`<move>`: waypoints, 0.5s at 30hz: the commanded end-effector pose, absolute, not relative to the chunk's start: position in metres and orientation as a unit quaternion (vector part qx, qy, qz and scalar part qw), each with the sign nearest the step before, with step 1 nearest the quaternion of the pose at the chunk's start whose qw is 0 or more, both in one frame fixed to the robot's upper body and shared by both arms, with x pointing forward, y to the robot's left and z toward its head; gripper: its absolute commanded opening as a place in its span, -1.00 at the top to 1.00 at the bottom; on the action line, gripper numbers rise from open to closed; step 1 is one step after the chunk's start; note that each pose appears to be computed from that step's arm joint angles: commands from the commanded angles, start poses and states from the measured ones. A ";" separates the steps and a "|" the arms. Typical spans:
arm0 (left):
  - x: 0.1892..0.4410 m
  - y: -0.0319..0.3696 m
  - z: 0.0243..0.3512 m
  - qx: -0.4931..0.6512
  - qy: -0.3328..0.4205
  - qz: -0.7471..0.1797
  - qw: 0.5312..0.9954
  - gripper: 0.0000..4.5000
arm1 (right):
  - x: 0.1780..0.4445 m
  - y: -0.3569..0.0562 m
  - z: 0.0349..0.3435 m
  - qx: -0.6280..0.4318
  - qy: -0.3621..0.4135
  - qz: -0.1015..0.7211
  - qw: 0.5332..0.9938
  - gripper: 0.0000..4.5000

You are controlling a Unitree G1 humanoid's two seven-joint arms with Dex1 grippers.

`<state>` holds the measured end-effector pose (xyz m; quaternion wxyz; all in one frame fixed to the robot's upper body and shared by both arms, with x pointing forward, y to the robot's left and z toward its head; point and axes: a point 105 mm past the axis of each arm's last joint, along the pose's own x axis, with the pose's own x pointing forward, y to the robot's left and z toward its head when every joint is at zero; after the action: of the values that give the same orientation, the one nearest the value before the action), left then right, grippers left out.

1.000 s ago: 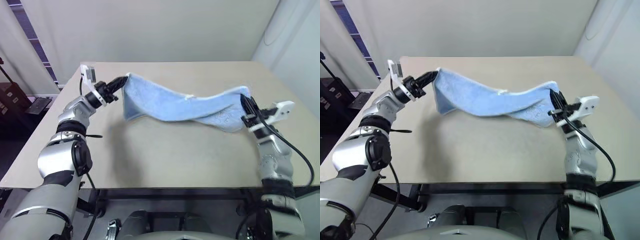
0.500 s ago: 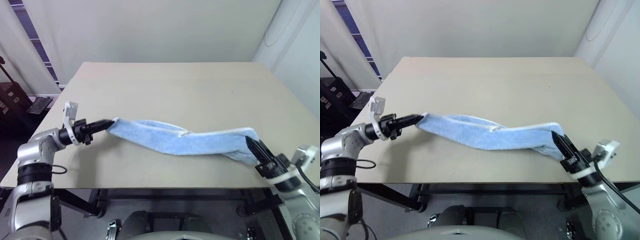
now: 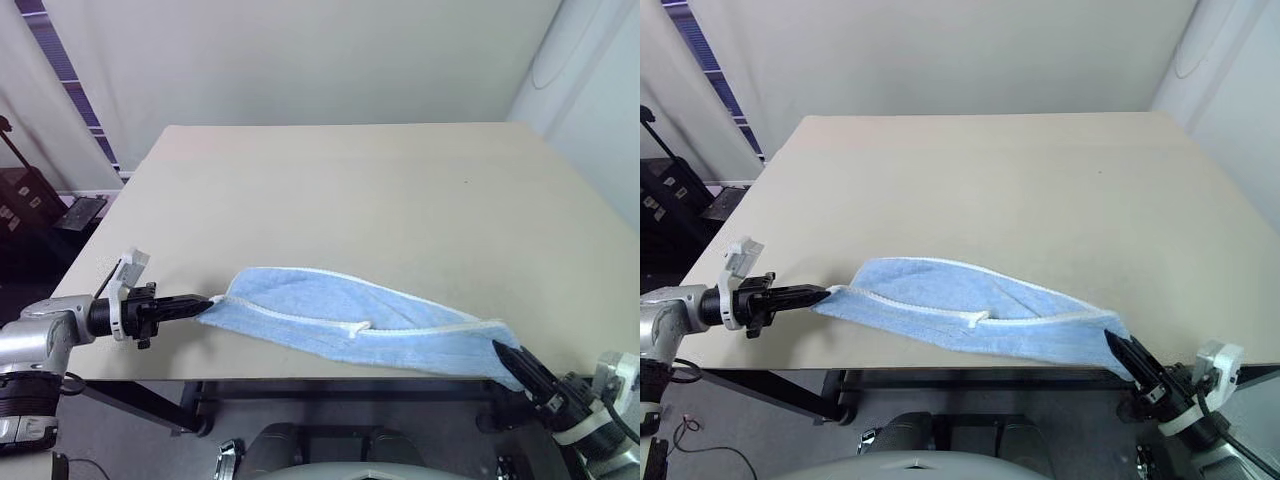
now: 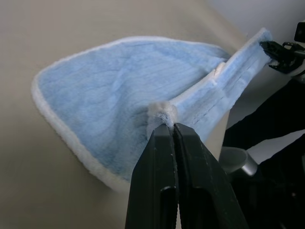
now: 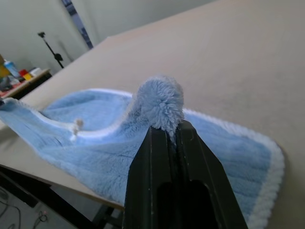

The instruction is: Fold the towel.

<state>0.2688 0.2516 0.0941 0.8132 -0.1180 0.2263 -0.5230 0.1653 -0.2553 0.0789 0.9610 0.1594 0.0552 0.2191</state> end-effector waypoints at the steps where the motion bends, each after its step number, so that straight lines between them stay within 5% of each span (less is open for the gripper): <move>1: 0.290 0.252 0.102 -0.115 0.191 -0.513 0.829 0.99 | 0.181 -0.271 0.087 0.138 0.024 0.172 0.975 1.00; 15: 0.361 0.216 0.098 -0.124 0.131 -0.455 0.872 0.99 | 0.212 -0.270 0.075 0.135 0.045 0.131 0.981 1.00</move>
<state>0.3502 0.2139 0.0828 0.8596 -0.1392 0.1565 -0.4661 0.2091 -0.2683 0.0738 0.9783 0.1469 0.0493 0.1377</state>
